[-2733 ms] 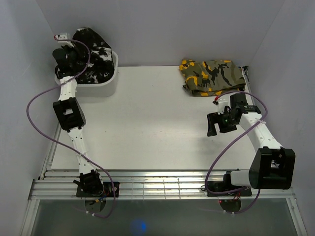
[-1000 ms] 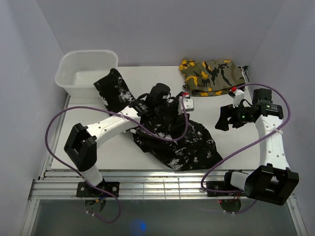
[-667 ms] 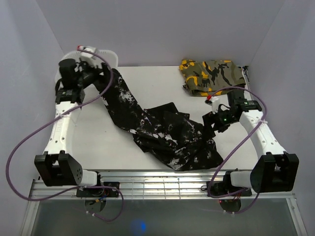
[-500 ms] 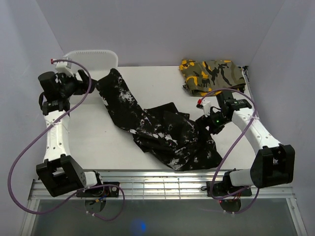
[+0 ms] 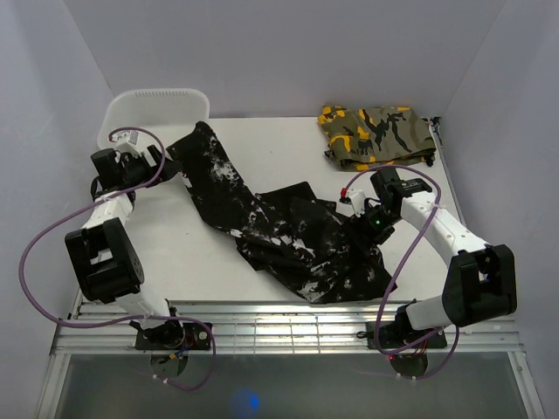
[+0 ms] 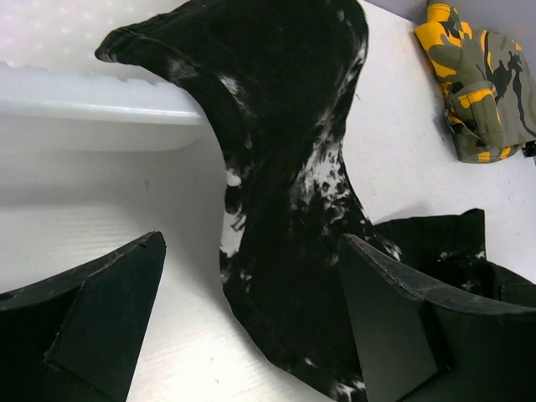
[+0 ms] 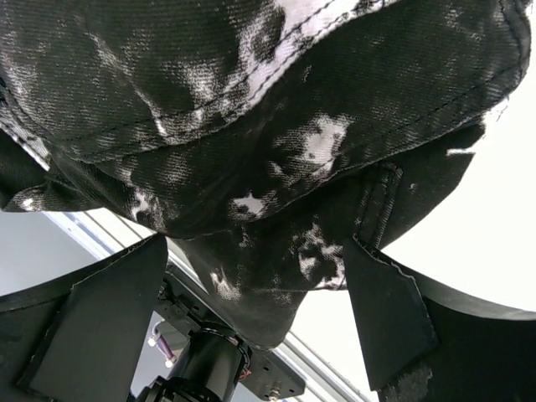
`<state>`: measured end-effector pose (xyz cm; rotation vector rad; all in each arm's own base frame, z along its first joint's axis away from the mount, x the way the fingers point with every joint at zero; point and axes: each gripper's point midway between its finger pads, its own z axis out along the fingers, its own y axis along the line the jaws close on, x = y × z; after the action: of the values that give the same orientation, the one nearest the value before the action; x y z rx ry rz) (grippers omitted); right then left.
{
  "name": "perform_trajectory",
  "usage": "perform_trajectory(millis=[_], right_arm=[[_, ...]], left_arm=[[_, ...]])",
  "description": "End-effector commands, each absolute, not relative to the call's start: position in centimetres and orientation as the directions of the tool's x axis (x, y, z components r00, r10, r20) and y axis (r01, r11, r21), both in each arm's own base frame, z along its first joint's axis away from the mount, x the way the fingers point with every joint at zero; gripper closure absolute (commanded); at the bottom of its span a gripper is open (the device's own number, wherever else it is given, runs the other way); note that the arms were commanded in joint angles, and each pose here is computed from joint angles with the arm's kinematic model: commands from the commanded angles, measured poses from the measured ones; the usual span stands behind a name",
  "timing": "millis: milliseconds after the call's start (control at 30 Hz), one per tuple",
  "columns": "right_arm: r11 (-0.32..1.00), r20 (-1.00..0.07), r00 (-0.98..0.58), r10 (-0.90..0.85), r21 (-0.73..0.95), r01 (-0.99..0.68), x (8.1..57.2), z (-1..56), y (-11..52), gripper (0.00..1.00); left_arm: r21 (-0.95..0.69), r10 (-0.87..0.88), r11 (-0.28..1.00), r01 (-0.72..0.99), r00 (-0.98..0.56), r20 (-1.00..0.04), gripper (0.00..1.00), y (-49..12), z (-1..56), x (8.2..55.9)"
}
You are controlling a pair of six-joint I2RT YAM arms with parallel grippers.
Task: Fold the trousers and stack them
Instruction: Flatten the trousers out
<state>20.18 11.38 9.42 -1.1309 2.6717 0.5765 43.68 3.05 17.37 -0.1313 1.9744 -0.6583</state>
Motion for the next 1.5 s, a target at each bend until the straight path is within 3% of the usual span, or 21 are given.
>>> perform_trajectory(millis=[0,100,200,400,433,467,600,667,800,833,900,967,1000,1033,1233,1300,1333,1367,1400,1433,1467], right_arm=[[0.615,-0.314,-0.672,-0.671,0.271,-0.741,20.2,9.6,11.4,0.10],[0.600,-0.306,-0.666,-0.681,0.288,-0.746,19.9,9.3,11.6,0.10],[0.575,-0.306,-0.657,-0.689,0.320,-0.752,19.6,9.4,12.2,0.10],[0.569,-0.321,-0.651,-0.688,0.319,-0.758,20.4,9.3,12.7,0.01],[0.567,-0.331,-0.647,-0.687,0.313,-0.762,20.7,9.4,12.8,0.08],[0.568,-0.335,-0.645,-0.687,0.308,-0.764,20.9,9.4,12.8,0.13],[0.566,-0.372,-0.632,-0.680,0.281,-0.775,21.7,9.8,13.0,0.35],[0.565,-0.390,-0.624,-0.677,0.268,-0.780,22.1,9.8,13.2,0.45],[0.572,-0.399,-0.619,-0.676,0.245,-0.783,22.9,9.8,13.1,0.92],[0.571,-0.406,-0.613,-0.678,0.234,-0.787,23.1,10.0,13.1,0.92],[0.573,-0.413,-0.594,-0.690,0.190,-0.797,23.6,10.2,12.6,0.92],[0.569,-0.412,-0.563,-0.716,0.122,-0.813,24.0,10.6,11.6,0.92],[0.570,-0.403,-0.544,-0.736,0.066,-0.819,24.3,10.9,10.5,0.92],[0.570,-0.403,-0.544,-0.736,0.066,-0.819,24.3,10.9,10.5,0.92],[0.548,-0.291,-0.486,-0.824,-0.189,-0.815,25.1,11.1,2.8,0.92],[0.573,-0.261,-0.521,-0.813,-0.194,-0.796,24.5,10.2,0.3,0.92],[0.557,-0.244,-0.509,-0.825,-0.196,-0.807,24.3,9.9,-0.4,0.92],[0.558,-0.245,-0.510,-0.824,-0.203,-0.804,24.1,9.9,-1.0,0.92],[0.562,-0.244,-0.515,-0.821,-0.196,-0.803,23.7,9.6,-1.5,0.92],[0.545,-0.259,-0.492,-0.831,-0.207,-0.812,23.7,9.9,-1.3,0.92],[0.542,-0.267,-0.486,-0.832,-0.202,-0.816,23.5,9.9,-1.1,0.92]], left_arm=[[-0.484,-0.359,0.838,0.252,-0.413,-0.837,0.06,2.9,18.5,45.6],[-0.498,-0.364,0.821,0.279,-0.415,-0.834,0.08,2.3,17.8,46.9],[-0.510,-0.360,0.796,0.325,-0.423,-0.832,0.16,1.1,17.7,48.0],[-0.487,-0.336,0.725,0.488,-0.367,-0.868,0.55,-2.3,21.8,47.5],[-0.469,-0.323,0.717,0.516,-0.350,-0.879,0.61,-2.9,22.8,47.2],[-0.449,-0.310,0.712,0.540,-0.332,-0.891,0.75,-3.3,23.8,46.7],[-0.302,-0.217,0.680,0.668,-0.211,-0.953,1.00,-5.5,28.9,42.9],[-0.198,-0.145,0.638,0.744,-0.137,-0.980,1.00,-7.1,31.4,39.7],[-0.093,-0.041,0.584,0.806,-0.085,-0.996,1.00,-8.7,32.2,34.8],[-0.159,-0.030,0.555,0.816,-0.172,-0.985,1.00,-9.4,30.5,33.1],[-0.021,0.076,0.510,0.860,-0.069,-0.995,1.00,-10.0,29.6,30.1],[-0.035,0.139,0.510,0.860,-0.122,-0.983,1.00,-10.1,26.9,27.5],[0.142,0.290,0.473,0.869,-0.001,-0.957,1.00,-9.7,24.7,25.7],[0.076,0.277,0.474,0.877,-0.067,-0.959,1.00,-9.9,23.9,24.7],[0.151,0.522,0.537,0.830,-0.187,-0.832,1.00,-6.4,15.8,22.4],[0.131,0.553,0.561,0.817,-0.253,-0.794,0.82,-5.4,14.2,22.3],[0.045,0.547,0.551,0.833,-0.320,-0.773,0.72,-5.5,13.6,21.2],[0.076,0.597,0.478,0.875,-0.259,-0.759,0.59,-5.5,13.6,20.8],[0.057,0.598,0.435,0.899,-0.241,-0.764,0.27,-5.9,14.0,20.2],[0.035,0.590,0.422,0.906,-0.245,-0.769,0.14,-5.9,15.2,20.2],[0.037,0.573,0.424,0.905,-0.236,-0.785,0.10,-6.0,16.2,20.8]])
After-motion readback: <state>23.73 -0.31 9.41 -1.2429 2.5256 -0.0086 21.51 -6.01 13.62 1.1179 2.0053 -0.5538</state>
